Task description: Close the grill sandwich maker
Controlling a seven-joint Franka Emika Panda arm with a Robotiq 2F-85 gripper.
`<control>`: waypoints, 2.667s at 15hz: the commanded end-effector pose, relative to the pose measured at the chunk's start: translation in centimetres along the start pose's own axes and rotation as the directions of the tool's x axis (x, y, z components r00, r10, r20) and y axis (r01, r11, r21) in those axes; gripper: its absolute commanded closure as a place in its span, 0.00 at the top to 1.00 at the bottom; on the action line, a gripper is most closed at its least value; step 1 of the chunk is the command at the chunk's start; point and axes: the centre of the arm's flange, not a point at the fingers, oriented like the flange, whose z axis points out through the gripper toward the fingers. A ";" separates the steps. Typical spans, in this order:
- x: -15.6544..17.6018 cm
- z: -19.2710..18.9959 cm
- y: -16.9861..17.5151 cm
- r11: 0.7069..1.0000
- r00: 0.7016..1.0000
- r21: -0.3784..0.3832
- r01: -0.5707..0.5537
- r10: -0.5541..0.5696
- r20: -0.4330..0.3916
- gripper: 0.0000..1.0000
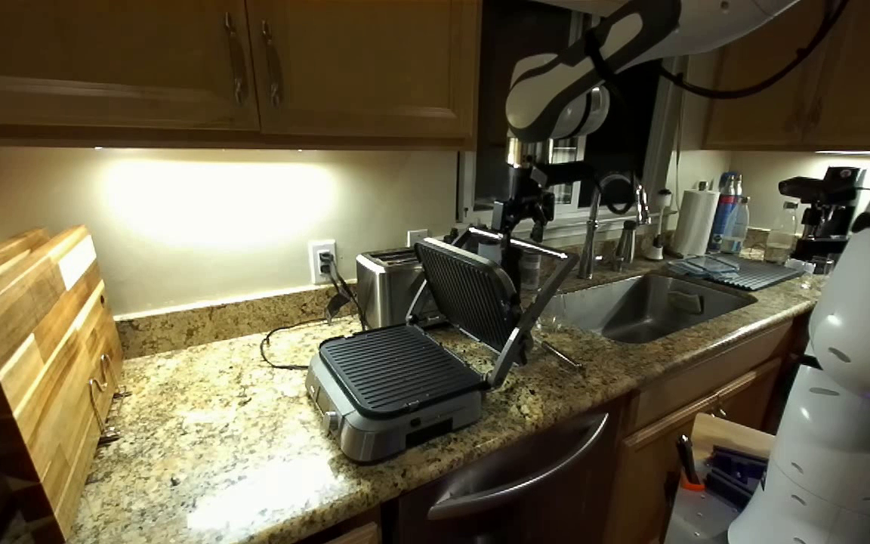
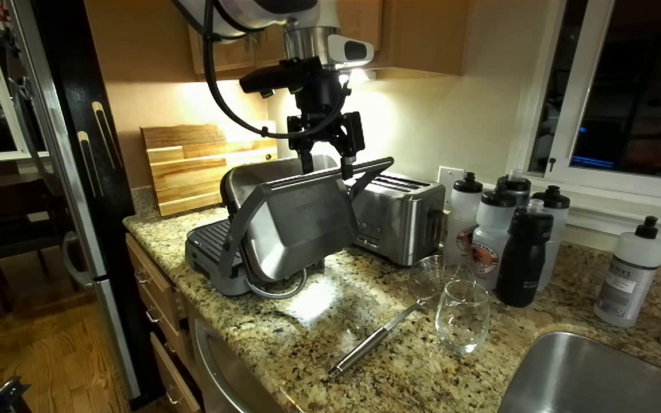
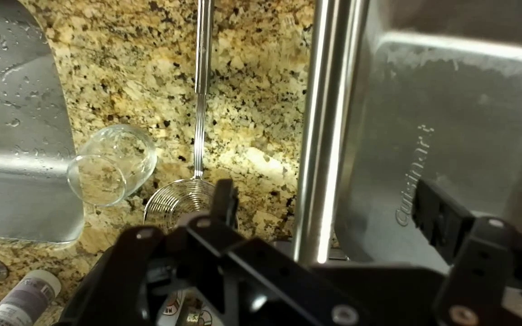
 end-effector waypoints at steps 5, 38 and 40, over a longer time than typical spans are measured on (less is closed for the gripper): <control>0.3 0.0 0.2 1.000 1.000 0.016 -0.010 0.010 -0.006 0.62; -0.8 -5.4 -15.4 0.986 0.989 0.119 0.121 -0.110 -0.097 0.12; -0.7 -5.2 -17.9 0.984 0.989 0.132 0.123 -0.110 -0.101 0.12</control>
